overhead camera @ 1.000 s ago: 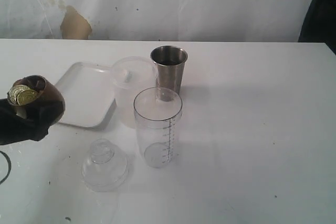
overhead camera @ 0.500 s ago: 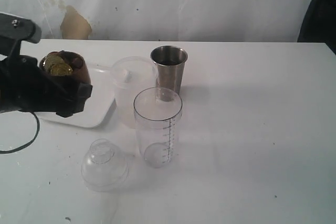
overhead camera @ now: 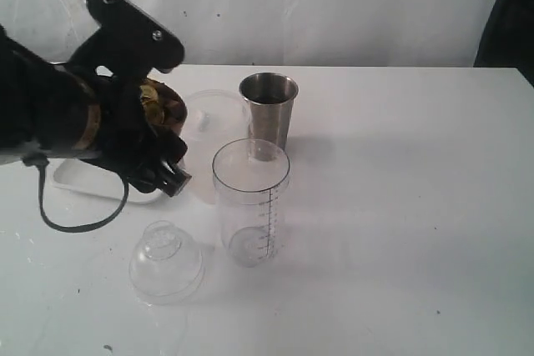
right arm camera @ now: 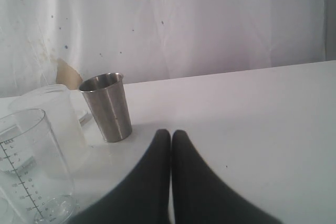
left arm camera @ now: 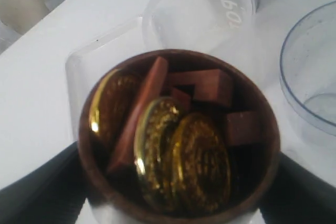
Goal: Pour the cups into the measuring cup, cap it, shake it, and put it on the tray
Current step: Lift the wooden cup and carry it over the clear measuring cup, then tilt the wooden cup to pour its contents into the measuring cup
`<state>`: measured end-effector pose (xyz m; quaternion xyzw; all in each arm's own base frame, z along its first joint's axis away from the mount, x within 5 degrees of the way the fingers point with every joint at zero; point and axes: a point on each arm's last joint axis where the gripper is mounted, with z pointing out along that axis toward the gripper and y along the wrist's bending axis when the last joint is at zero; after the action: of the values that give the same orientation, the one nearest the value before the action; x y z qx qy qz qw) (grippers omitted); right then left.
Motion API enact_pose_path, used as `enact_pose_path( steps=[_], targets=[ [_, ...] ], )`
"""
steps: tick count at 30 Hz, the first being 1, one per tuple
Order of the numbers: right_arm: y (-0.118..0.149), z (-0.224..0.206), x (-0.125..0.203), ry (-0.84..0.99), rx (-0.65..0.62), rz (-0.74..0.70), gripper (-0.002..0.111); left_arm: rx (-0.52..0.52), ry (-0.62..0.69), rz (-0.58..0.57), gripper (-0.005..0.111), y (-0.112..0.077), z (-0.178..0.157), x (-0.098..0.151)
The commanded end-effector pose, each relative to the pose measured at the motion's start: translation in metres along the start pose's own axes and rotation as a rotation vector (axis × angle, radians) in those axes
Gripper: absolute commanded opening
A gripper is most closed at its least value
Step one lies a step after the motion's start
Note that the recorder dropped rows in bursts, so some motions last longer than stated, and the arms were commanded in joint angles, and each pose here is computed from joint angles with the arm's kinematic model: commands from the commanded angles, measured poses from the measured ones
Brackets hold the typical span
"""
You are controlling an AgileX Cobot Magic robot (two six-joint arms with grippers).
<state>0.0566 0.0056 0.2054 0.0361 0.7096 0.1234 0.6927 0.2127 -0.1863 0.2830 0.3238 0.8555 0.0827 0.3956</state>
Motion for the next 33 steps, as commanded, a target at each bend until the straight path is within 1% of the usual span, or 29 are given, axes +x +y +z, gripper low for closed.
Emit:
enact_pose_path(
  steps=[1, 3, 8, 10, 12, 17, 20, 33],
  targets=[
    [-0.001, 0.0, 0.001, 0.001, 0.005, -0.001, 0.0, -0.079, 0.014, 0.114, 0.0, -0.014, 0.0, -0.015],
    [-0.001, 0.0, 0.001, 0.001, 0.005, -0.001, 0.0, -0.103, 0.01, 0.166, 0.0, -0.023, 0.0, -0.021],
    [-0.001, 0.0, 0.001, 0.001, 0.005, -0.001, 0.0, -0.211, -0.01, 0.358, 0.0, -0.046, 0.001, -0.025],
    [-0.001, 0.0, 0.001, 0.001, 0.005, -0.001, 0.0, -0.277, -0.002, 0.432, 0.0, -0.053, 0.003, -0.025],
    [-0.001, 0.0, 0.001, 0.001, 0.005, -0.001, 0.0, -0.312, -0.003, 0.473, 0.0, -0.058, 0.004, -0.025],
    [-0.001, 0.0, 0.001, 0.001, 0.005, -0.001, 0.0, -0.373, 0.009, 0.552, 0.0, -0.067, 0.008, -0.024],
    [-0.001, 0.0, 0.001, 0.001, 0.005, -0.001, 0.0, -0.409, 0.012, 0.59, 0.0, -0.069, 0.011, -0.024],
    [-0.001, 0.0, 0.001, 0.001, 0.005, -0.001, 0.0, -0.449, -0.027, 0.701, 0.0, -0.07, 0.009, -0.03]
  ],
)
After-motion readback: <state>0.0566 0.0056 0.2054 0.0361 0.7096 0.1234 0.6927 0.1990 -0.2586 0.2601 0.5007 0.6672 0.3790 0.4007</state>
